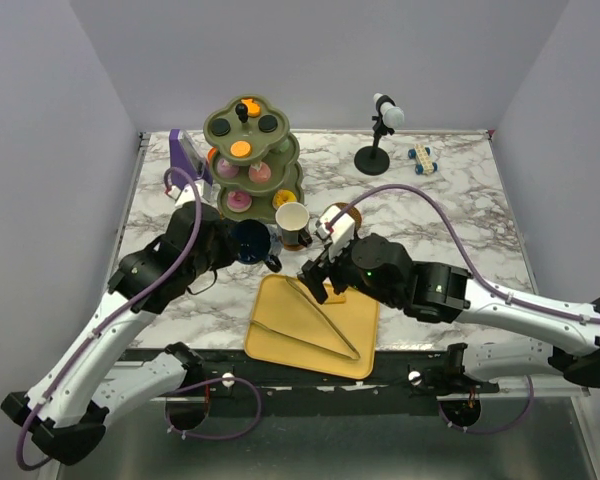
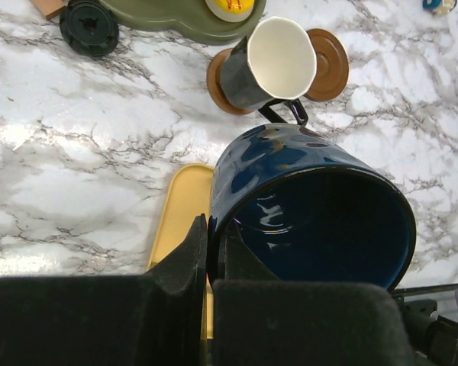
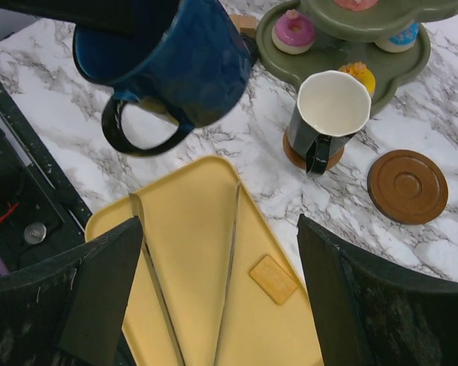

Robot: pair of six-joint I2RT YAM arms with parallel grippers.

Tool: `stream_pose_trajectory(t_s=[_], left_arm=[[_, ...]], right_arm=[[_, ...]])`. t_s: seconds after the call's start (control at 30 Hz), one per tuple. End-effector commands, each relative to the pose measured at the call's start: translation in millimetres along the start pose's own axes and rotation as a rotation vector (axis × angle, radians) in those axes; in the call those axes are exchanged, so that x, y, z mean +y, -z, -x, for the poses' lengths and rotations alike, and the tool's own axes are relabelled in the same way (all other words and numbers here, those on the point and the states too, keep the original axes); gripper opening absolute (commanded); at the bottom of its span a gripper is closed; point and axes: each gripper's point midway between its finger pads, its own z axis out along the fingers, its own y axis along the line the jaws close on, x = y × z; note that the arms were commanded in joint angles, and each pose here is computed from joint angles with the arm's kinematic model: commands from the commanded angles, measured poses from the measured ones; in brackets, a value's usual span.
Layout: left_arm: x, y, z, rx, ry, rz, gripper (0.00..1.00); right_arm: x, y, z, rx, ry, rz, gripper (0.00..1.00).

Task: Serve the afternoon tea
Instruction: Pick up the cup at the center of the board.

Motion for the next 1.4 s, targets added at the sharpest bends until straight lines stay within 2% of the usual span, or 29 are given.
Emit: stream_pose_trajectory(t_s=[0.0,0.3,0.6,0.83,1.17,1.37], left_arm=[[-30,5,25,-0.088,0.031,-0.031,0.00],[-60,6,40,-0.045,0.041,-0.043,0.00],[-74,1,24,0.150,0.000,0.036,0.00],[-82,2,14,0.215,-0.030,0.003,0.00],[-92,7,6,0.224,-0.039,-0.067,0.00],[-94,10,5,0.215,-0.032,-0.086,0.00]], right_arm=[[5,-6,-7,0.078,0.089,-0.019,0.89],[11,-20,-4,0.116,0.242,-0.152,0.82],[-6,-28,14,0.099,0.329,-0.287,0.76],[-13,-32,32,0.059,0.373,-0.356,0.74],[-3,-48,37,0.049,0.318,-0.284,0.66],[-4,-53,35,0.072,0.278,-0.259,0.55]])
